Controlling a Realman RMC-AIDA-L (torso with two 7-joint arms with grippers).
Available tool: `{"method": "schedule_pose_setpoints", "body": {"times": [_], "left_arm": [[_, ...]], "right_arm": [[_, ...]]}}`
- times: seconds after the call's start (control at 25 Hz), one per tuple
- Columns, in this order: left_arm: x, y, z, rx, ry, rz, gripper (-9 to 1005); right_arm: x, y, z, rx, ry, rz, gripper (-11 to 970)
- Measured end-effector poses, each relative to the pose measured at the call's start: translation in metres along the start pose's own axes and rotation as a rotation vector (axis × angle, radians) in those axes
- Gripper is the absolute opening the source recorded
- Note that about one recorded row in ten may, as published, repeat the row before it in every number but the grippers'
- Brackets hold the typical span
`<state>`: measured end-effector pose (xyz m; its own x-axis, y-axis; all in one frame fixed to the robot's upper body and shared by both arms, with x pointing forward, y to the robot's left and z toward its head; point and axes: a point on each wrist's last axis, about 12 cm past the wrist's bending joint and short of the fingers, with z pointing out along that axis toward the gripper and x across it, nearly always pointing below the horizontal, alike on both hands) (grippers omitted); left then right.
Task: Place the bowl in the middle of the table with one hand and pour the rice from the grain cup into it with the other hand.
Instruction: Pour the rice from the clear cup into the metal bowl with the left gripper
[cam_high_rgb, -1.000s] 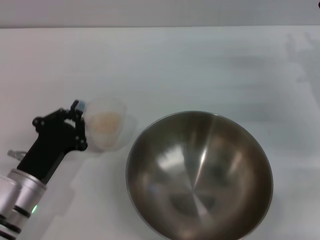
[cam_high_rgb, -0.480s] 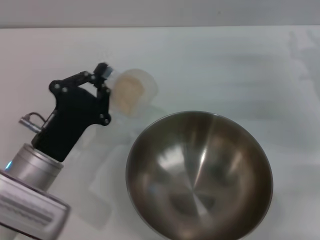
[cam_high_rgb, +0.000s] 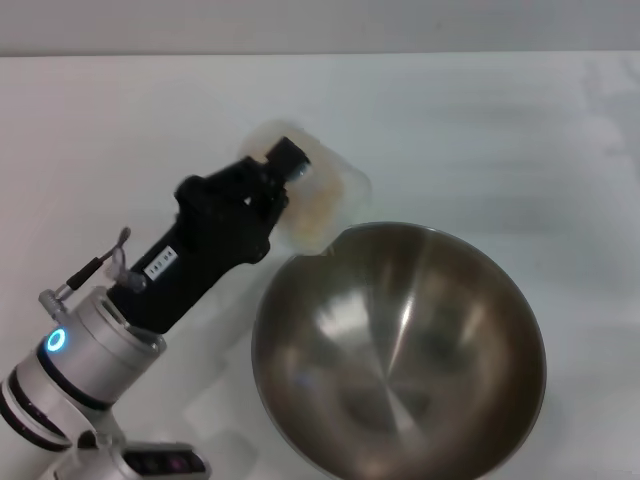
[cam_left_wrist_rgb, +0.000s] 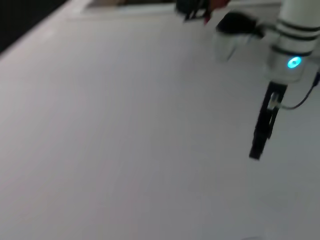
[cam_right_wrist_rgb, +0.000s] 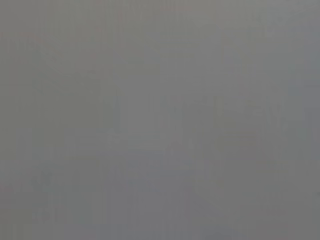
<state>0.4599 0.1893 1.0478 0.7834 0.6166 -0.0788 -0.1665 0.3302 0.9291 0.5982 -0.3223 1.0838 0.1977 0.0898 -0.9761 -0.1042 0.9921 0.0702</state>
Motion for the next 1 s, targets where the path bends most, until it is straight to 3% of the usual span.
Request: {"method": "schedule_pose_setpoints", "body": {"times": [0.04, 0.16, 0.32, 0.4, 0.44, 0.6, 0.76, 1.0], "left_arm": [[-0.002, 0.002, 0.0, -0.006, -0.059, 0.102, 28], [-0.003, 0.002, 0.0, -0.007, -0.073, 0.124, 28], [-0.01, 0.0, -0.002, 0.0, -0.154, 0.262, 28], [-0.01, 0.0, -0.002, 0.0, -0.154, 0.262, 28], [-0.014, -0.002, -0.004, 0.0, -0.185, 0.36, 28], [-0.015, -0.002, -0.004, 0.0, -0.189, 0.388, 28], [-0.014, -0.003, -0.004, -0.002, -0.21, 0.527, 29], [-0.017, -0.004, -0.003, -0.014, -0.224, 0.605, 29]], "right_arm": [[0.0, -0.001, -0.001, 0.002, 0.004, -0.017, 590], [0.001, -0.002, -0.001, 0.003, 0.005, -0.037, 591], [0.002, -0.003, -0.004, 0.005, 0.011, -0.057, 593], [0.003, -0.004, -0.005, 0.003, 0.014, -0.059, 594], [0.003, -0.003, -0.006, 0.002, 0.016, -0.06, 594], [0.004, -0.003, -0.007, 0.0, 0.018, -0.062, 596], [0.005, -0.001, -0.008, -0.018, 0.025, -0.076, 598], [0.006, 0.001, -0.008, -0.025, 0.027, -0.112, 601]]}}
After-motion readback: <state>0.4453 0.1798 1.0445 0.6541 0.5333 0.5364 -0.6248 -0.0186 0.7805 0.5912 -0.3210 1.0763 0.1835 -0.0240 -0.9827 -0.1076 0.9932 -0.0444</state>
